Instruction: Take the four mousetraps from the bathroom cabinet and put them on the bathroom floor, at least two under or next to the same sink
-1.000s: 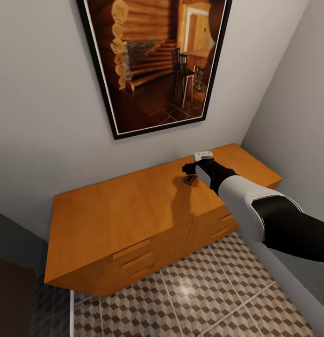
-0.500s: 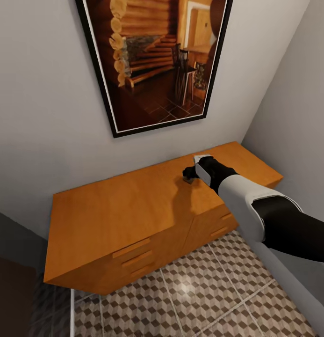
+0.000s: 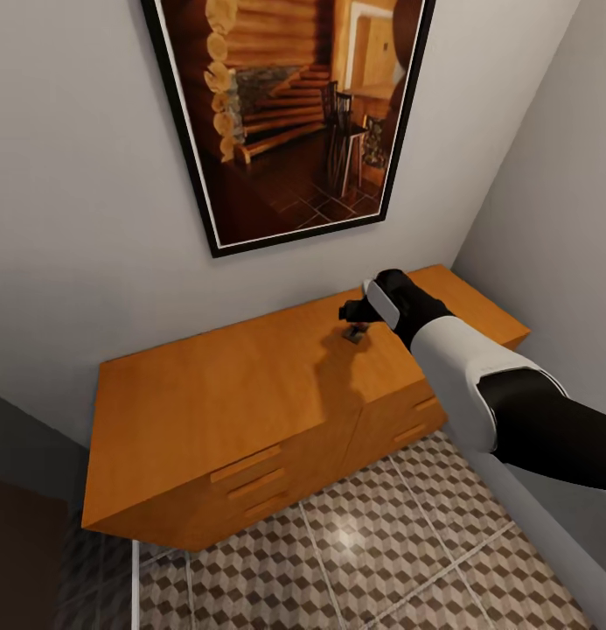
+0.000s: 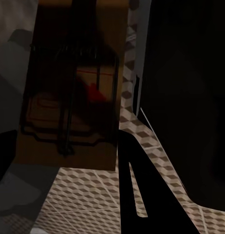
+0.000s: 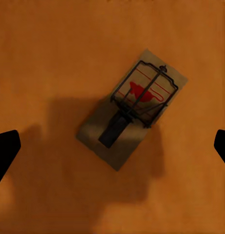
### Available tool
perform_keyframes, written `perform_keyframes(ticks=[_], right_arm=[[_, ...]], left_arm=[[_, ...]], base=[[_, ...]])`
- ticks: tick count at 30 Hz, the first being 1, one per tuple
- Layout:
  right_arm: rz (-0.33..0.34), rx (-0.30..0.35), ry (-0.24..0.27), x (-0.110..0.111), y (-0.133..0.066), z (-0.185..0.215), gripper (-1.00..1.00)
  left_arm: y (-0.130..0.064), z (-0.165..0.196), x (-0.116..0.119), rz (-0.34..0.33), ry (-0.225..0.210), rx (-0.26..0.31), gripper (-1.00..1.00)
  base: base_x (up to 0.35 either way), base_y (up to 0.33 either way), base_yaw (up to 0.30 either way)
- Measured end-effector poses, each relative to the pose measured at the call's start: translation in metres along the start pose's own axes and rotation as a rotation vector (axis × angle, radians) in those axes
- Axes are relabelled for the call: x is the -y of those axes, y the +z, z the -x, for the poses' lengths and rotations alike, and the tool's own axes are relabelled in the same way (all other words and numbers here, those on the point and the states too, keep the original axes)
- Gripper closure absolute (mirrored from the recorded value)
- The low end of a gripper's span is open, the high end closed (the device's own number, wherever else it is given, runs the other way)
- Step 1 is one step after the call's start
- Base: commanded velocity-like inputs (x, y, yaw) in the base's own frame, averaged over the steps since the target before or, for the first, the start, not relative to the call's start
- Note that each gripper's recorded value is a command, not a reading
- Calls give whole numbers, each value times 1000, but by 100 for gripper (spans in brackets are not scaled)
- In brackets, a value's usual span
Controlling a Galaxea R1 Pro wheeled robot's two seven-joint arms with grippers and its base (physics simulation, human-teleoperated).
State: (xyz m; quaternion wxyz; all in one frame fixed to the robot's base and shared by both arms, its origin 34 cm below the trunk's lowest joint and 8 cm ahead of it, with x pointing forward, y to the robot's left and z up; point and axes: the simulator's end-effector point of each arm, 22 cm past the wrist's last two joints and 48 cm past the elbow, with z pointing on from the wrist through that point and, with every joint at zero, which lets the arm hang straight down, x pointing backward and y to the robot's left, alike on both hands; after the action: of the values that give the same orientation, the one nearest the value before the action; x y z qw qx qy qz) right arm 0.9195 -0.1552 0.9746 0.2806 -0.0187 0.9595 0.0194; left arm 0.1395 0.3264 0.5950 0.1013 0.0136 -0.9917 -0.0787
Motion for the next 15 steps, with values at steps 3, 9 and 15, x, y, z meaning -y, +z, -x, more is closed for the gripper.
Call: perform_keyframes(ticks=[3,9,15], right_arm=[[-1,2,1,0,-1,1,-100],[-10,4,5,8,-1,2,-100],[-16,4,9,13,-1,3,-100]], left_arm=[[0,0,0,0,0,0,100],[0,0,0,-1,0,0,100],[0,0,3,-3,0,0,100]], base=[[0,0,0],[0,0,0],[0,0,0]])
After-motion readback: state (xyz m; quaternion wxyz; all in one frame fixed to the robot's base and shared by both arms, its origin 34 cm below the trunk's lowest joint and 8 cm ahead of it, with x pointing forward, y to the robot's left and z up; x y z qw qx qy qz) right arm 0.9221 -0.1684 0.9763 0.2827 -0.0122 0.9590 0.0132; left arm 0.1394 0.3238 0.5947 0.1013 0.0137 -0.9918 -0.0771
